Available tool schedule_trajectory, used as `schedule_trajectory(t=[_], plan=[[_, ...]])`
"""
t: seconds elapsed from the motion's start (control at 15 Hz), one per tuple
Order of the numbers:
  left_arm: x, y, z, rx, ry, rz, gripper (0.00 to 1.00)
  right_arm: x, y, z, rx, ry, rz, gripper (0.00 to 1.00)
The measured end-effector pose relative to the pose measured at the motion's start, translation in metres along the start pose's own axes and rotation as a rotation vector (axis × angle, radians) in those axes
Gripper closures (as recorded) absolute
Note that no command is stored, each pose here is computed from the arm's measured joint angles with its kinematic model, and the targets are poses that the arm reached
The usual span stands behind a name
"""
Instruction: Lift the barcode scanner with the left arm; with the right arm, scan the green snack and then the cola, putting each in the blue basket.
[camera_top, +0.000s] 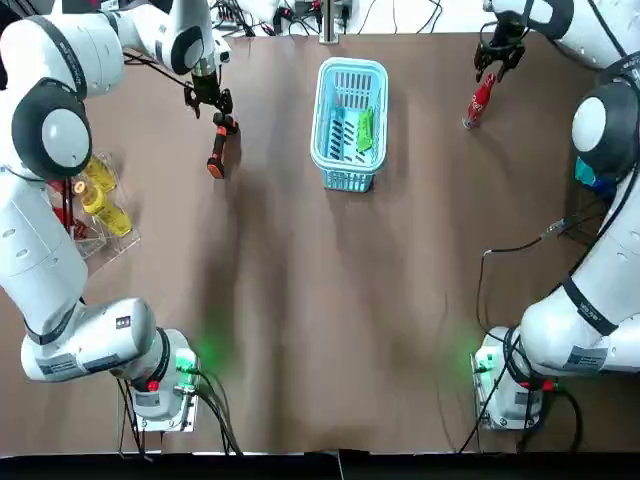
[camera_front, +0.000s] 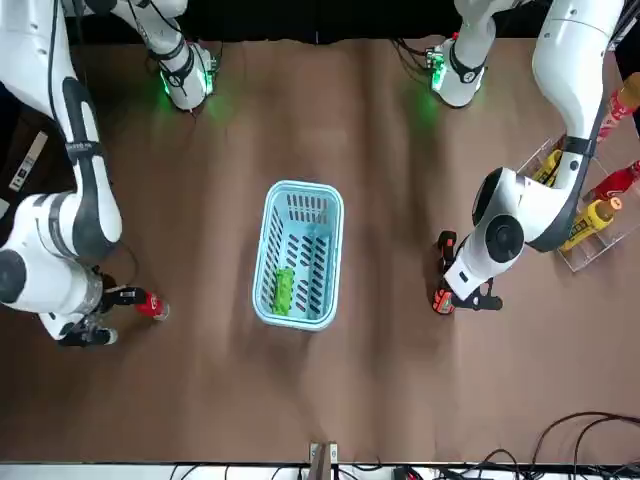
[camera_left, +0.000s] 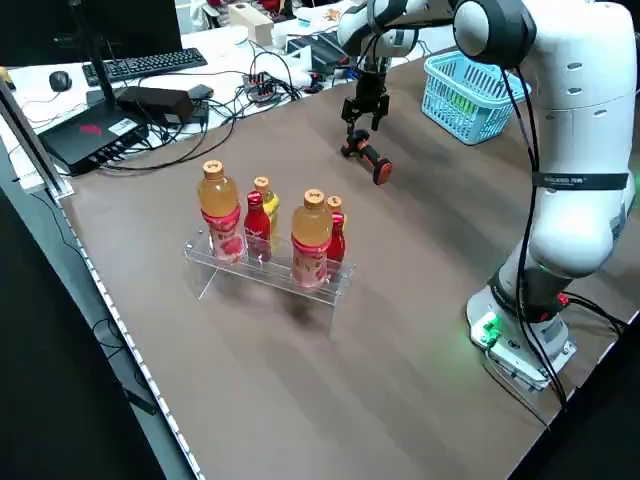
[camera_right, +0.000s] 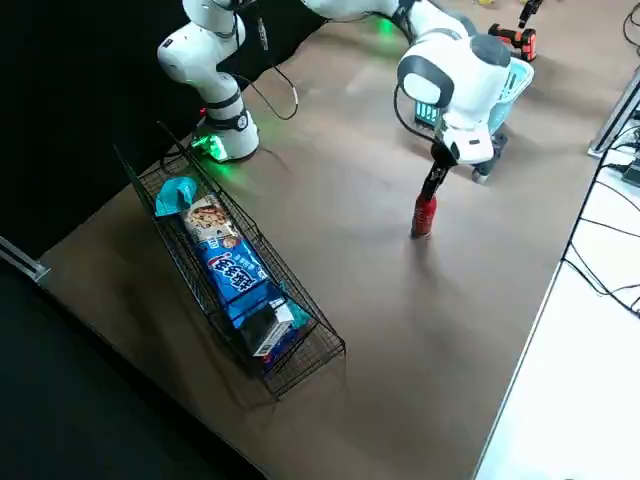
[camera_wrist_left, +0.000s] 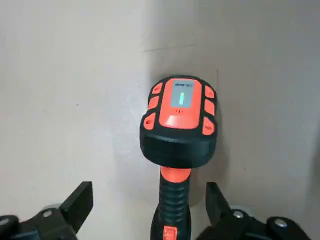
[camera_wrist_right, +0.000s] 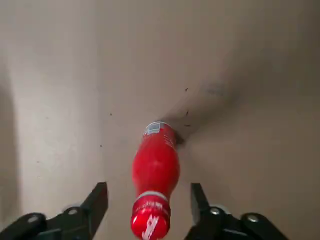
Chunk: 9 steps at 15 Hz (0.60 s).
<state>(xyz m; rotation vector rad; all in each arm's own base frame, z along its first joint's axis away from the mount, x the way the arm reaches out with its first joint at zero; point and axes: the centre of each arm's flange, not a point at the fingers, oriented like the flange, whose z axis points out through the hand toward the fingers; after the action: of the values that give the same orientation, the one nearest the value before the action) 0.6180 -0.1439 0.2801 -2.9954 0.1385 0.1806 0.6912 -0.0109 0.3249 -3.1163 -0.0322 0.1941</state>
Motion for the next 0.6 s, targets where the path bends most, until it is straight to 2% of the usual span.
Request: schedule_trajectory(t=[0.13,0.2,0.4,0.53,0.6], plan=[[0.001,-0.002,-0.001,0.000,0.002,-0.003,0.00,0.001,0.001,0.007,0.000,-0.010,0.002,0.32],[0.000,-0.001,0.002,0.000,-0.005,-0.001,0.00,0.000,0.002,0.008,0.000,-0.013,0.002,0.38],[-0.003,0.008,0.031,-0.009,-0.055,0.015,0.01,-0.001,0.001,0.010,0.001,-0.022,0.000,0.44],[-0.004,0.011,0.050,-0.018,-0.084,0.020,0.04,-0.001,0.001,0.011,0.001,-0.024,0.000,0.44],[-0.004,0.012,0.055,-0.021,-0.093,0.021,0.11,-0.001,0.000,0.010,0.001,-0.024,-0.001,0.44]])
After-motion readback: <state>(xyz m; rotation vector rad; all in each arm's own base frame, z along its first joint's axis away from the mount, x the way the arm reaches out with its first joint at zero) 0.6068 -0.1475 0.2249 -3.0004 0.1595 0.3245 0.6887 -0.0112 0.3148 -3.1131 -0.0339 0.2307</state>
